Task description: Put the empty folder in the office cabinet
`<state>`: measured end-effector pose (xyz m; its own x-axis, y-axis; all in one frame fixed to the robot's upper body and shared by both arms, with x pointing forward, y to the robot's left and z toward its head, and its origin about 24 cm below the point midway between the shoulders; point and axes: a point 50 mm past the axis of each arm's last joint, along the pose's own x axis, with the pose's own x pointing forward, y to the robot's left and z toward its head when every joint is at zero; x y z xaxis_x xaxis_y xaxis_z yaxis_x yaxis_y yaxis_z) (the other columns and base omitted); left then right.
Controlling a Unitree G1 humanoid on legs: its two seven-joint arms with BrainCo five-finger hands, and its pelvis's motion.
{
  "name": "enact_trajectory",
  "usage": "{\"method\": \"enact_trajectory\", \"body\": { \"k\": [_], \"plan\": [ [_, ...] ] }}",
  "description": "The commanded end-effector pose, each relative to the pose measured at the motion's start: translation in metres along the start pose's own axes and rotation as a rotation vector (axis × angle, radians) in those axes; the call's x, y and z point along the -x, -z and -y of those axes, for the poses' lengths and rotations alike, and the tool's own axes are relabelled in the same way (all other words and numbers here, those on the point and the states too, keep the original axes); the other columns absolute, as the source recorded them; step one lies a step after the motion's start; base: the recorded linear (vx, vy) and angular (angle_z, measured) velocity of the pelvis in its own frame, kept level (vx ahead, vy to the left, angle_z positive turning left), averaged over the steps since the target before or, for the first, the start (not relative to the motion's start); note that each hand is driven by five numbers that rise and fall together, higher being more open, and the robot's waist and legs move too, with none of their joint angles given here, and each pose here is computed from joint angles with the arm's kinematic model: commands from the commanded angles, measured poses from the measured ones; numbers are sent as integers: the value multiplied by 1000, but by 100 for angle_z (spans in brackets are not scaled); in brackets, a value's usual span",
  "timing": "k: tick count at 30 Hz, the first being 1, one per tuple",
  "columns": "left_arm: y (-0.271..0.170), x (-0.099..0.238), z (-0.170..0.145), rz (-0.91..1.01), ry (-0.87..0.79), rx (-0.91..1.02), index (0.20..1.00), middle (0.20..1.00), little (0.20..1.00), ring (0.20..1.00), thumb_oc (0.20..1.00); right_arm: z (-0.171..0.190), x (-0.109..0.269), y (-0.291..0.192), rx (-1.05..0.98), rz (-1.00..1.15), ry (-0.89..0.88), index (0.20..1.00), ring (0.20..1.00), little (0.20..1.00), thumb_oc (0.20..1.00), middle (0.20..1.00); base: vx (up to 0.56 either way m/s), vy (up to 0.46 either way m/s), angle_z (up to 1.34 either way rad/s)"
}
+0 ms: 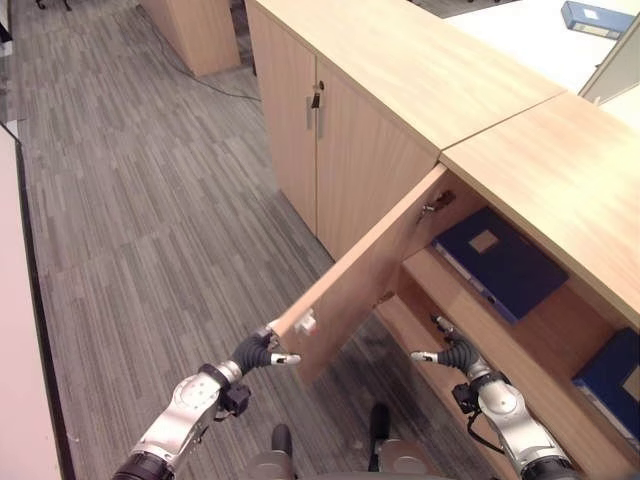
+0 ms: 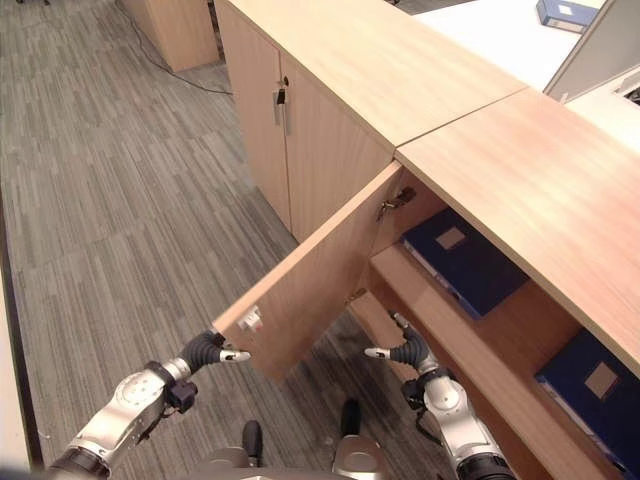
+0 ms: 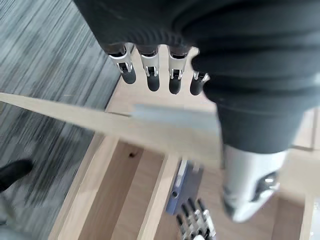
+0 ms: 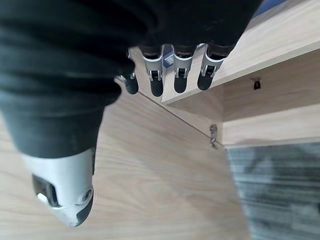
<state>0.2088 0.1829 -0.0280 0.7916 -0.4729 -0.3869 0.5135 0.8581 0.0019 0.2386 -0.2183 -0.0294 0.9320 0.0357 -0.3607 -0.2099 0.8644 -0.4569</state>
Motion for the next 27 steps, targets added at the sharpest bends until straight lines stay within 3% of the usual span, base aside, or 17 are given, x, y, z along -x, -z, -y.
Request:
{"method": "enact_trajectory", "body": {
  "k": [1, 13, 27],
  "plan": [
    [-15, -4, -3, 74, -9, 18, 1000, 1000, 1000, 1000, 1000, 5, -8, -35, -9, 150, 26, 1000, 1000, 1000, 1000, 1000, -96, -33, -98],
    [-16, -10, 19, 125, 0, 114, 1000, 1000, 1000, 1000, 1000, -7, -13, -46, 1, 185, -42, 1000, 1000, 1000, 1000, 1000, -55, -181, -72],
    [-39, -55, 47, 216, -13, 272, 1000, 1000, 1000, 1000, 1000, 9, -11, -11, -37, 31, 44, 1000, 1000, 1000, 1000, 1000, 6, -225, -72]
  ]
}}
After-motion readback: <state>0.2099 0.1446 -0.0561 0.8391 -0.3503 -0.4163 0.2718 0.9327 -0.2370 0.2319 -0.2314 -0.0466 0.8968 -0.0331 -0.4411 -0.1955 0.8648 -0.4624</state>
